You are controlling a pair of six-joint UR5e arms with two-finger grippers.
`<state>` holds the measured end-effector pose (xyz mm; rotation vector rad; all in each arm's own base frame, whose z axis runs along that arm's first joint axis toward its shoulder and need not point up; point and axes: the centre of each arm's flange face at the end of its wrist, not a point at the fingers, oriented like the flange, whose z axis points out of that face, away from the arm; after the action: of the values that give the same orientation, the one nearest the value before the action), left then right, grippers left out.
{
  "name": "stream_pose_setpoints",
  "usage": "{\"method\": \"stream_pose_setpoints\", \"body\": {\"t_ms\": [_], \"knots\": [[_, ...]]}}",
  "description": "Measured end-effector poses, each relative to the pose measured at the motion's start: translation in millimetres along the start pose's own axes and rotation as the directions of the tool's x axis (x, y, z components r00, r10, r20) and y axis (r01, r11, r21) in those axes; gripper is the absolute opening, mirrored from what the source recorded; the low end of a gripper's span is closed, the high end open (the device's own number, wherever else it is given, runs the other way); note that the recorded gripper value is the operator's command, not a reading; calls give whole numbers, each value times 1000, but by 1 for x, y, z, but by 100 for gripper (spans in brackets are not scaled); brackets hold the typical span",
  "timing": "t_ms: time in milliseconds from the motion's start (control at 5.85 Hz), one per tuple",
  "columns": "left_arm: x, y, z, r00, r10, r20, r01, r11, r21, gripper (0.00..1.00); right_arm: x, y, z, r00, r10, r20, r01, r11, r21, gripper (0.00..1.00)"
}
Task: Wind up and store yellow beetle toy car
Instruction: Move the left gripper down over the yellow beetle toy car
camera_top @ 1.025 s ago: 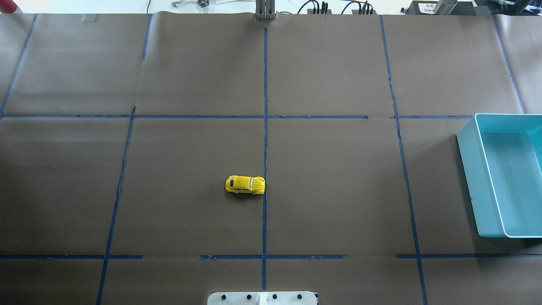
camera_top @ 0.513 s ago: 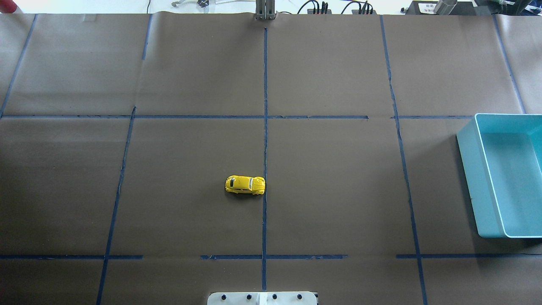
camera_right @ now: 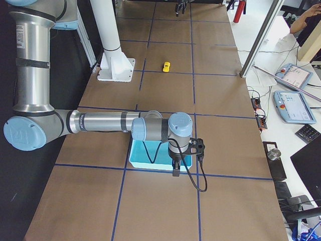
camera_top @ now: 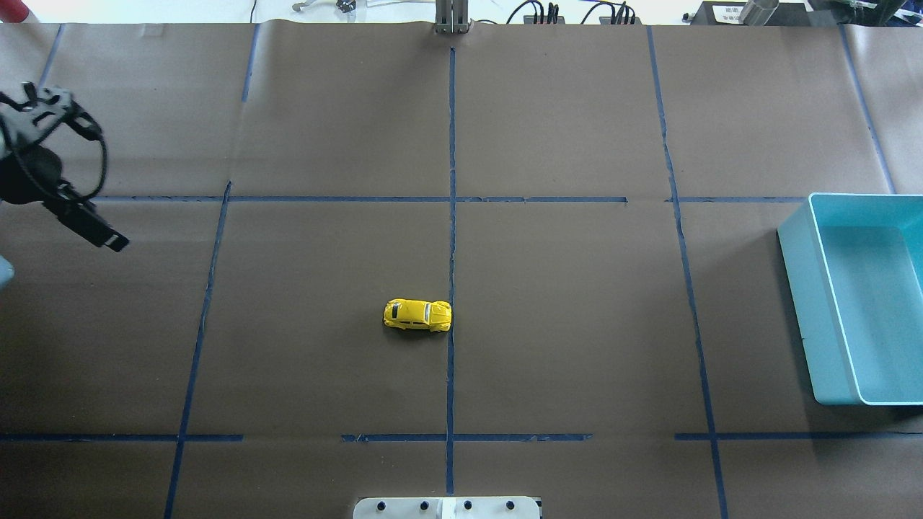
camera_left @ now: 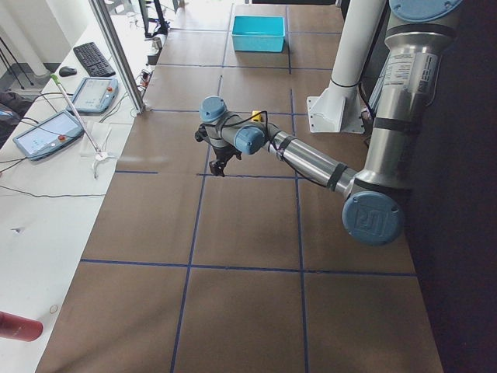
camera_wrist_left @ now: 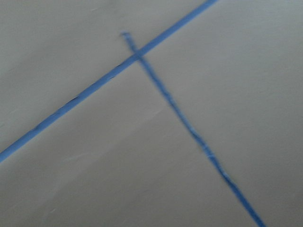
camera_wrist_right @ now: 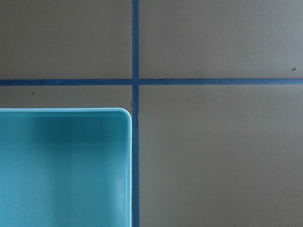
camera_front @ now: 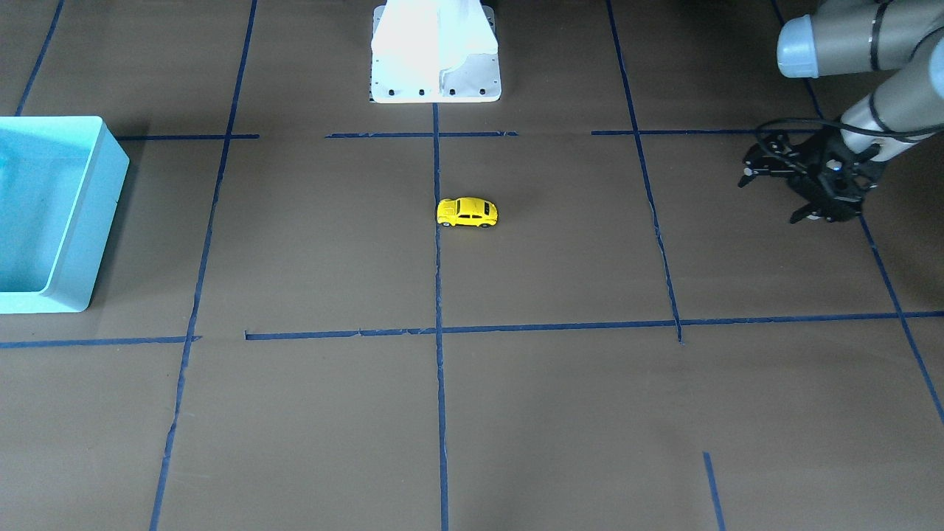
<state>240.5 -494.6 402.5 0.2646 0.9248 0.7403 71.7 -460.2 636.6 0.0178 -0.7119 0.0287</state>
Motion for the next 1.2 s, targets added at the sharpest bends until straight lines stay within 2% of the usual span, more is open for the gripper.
{"method": "stream_pose_setpoints", "body": {"t_ms": [171,342,513,683,1025,1196], "knots": [[50,-41,12,994,104,-38,-104,995,11,100,0,0,0,1000,0,0,0,1000,0,100],[103,-77,21,978,206,-40,-205,978,32,100,0,0,0,1000,0,0,0,1000,1,100],[159,-105,36,953,304,-7,-303,952,47,100,0,0,0,1000,-1,0,1,1000,1,100],[214,-118,58,922,388,-5,-387,921,49,100,0,0,0,1000,-1,0,1,1000,1,100],[287,-138,73,877,478,-45,-475,877,69,100,0,0,0,1000,-1,0,1,1000,1,100],[304,-148,73,872,486,-57,-483,873,66,100,0,0,0,1000,-1,0,1,1000,1,100]]}}
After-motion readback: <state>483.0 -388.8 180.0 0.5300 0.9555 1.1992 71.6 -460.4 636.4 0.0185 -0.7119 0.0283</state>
